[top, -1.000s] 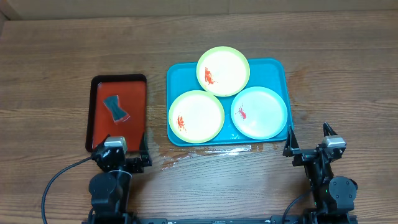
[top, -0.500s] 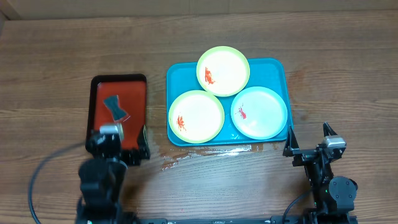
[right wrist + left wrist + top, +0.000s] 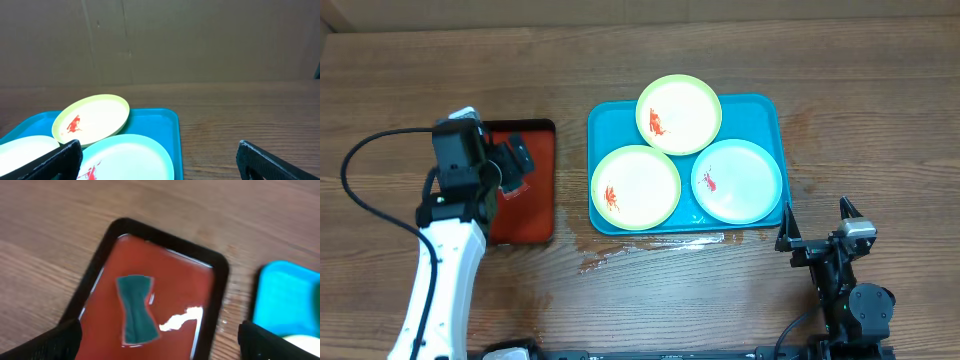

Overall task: Clean dirty plates on tray and stack at the side
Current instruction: 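Reach the left gripper to the red tray and grasp the sponge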

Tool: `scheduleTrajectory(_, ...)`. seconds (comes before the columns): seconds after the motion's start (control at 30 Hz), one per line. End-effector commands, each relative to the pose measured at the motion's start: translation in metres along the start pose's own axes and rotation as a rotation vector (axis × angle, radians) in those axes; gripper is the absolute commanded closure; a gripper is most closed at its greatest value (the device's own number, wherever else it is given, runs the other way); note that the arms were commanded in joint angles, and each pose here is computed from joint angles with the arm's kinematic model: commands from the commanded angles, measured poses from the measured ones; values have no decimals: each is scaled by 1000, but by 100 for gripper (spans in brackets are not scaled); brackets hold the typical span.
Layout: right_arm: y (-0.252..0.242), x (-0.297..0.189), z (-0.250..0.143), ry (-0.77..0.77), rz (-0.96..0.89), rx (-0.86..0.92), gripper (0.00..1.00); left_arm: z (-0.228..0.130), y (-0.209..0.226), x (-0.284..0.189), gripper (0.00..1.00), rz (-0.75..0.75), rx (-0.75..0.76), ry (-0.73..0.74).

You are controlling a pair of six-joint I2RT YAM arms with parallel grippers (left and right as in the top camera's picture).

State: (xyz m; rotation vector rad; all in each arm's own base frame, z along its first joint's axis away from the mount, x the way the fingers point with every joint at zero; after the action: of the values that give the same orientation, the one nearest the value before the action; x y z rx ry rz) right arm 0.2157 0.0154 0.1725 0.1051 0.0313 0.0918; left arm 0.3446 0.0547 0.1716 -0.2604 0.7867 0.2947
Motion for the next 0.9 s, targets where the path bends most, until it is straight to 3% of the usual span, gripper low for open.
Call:
scheduleTrajectory(0.0,-1,0,-2,-5,-4,0,0,1,16,21,0,97,-77,18)
scheduleTrajectory(0.27,-1,0,-2,-5,-4,0,0,-25,21,82,0,118,-181,113)
scheduleTrajectory(0.3,-1,0,-2,-5,-4,0,0,-33,20,89,4,111,-179,144)
scheduleTrajectory(0.37,-1,0,-2,-5,-4,0,0,-40,21,95,23,118,-177,171)
scheduleTrajectory(0.43,-1,0,-2,-5,-4,0,0,-46,22,101,29,127,-175,191)
scheduleTrajectory(0.67,-1,0,-2,-5,-4,0,0,-55,24,114,22,137,-172,211)
scheduleTrajectory(0.87,-1,0,-2,-5,-4,0,0,-71,27,128,28,151,-168,257)
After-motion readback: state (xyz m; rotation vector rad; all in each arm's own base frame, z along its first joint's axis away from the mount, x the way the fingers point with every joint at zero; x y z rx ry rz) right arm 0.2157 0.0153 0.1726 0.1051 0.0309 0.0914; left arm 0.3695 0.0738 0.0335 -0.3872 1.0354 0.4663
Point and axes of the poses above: each gripper's point midway between its finger pads, its own x axis out along the fingers, its own y axis along the line the jaws close on, z = x × y, the point moved 3 cm from there along -x, back along the fingers, and after that the axes turned 2 degrees about x, right-handed, at the moved point
